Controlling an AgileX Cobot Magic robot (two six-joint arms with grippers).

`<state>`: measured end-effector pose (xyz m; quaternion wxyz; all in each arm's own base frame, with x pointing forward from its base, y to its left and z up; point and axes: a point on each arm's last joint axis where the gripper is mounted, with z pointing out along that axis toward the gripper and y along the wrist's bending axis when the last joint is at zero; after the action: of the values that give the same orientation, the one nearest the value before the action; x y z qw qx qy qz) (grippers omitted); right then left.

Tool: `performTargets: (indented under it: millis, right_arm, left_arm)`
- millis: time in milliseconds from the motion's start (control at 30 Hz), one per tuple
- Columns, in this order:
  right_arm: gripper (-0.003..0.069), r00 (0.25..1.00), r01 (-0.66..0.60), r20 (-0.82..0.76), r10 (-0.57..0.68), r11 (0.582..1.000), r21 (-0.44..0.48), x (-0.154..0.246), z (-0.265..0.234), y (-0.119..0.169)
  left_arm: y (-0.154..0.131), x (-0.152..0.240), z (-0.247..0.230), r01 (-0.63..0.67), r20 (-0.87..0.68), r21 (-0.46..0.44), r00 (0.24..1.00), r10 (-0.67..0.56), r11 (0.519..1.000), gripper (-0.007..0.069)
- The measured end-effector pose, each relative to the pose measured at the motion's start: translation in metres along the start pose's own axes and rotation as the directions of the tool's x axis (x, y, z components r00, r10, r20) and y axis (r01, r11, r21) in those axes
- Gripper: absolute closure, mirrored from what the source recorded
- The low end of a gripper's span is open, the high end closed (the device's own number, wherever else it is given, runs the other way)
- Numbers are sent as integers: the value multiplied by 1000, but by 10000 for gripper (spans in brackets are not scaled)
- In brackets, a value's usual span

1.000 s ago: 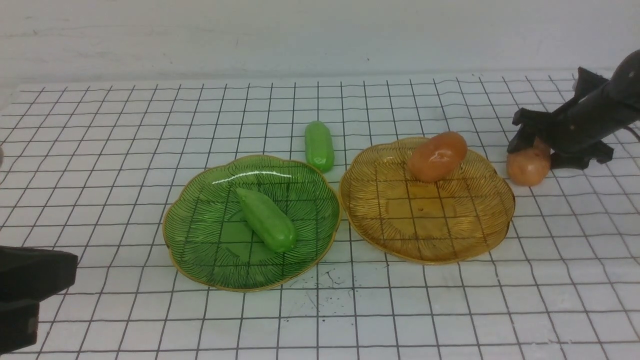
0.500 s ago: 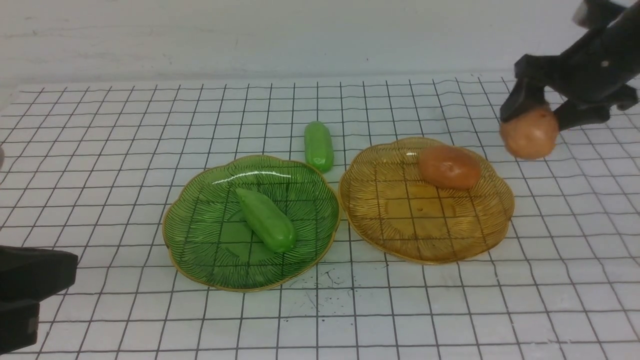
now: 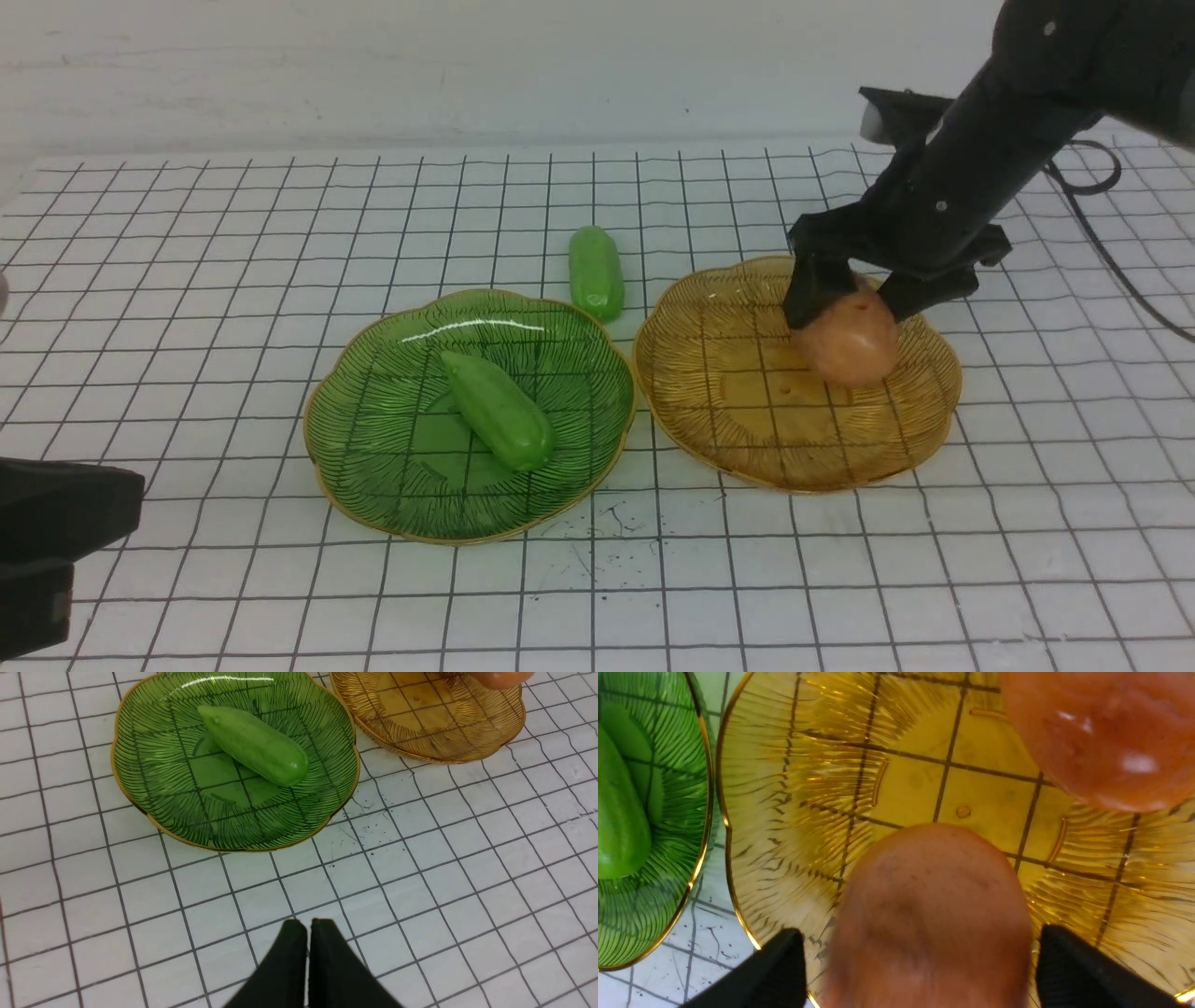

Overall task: Put different types of vegetables on the plate.
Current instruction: 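Put the potato onto the plate, then put the potatoes from the left side into the left plate with the left gripper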

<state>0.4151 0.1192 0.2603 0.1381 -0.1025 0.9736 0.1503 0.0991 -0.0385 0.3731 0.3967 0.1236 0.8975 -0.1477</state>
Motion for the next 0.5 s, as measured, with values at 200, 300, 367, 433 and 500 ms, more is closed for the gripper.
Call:
performTargets:
  millis: [200, 300, 367, 433, 500]
  right_arm:
    - [6, 999, 22, -27, -21, 999, 25, 2, 0, -2]
    - [23, 997, 79, -30, -78, 996, 34, 3, -4, -2]
    - [59, 993, 121, -13, -120, 992, 41, 4, -13, -1]
    - [92, 988, 154, 10, -155, 987, 53, 5, -27, 2]
    - [172, 975, 191, 96, -198, 978, 81, 10, -69, 12]
  left_arm:
    - [0, 0, 0, 0, 0, 0, 1000, 0, 1000, 633]
    - [0, 0, 0, 0, 0, 0, 1000, 0, 1000, 633]
    - [0, 0, 0, 4, 3, 0, 1000, -4, 1000, 633]
    - [1, -2, 2, 12, -3, 1, 1000, -12, 1000, 633]
    - [2, -13, 9, 29, -23, 1, 999, -29, 1000, 633]
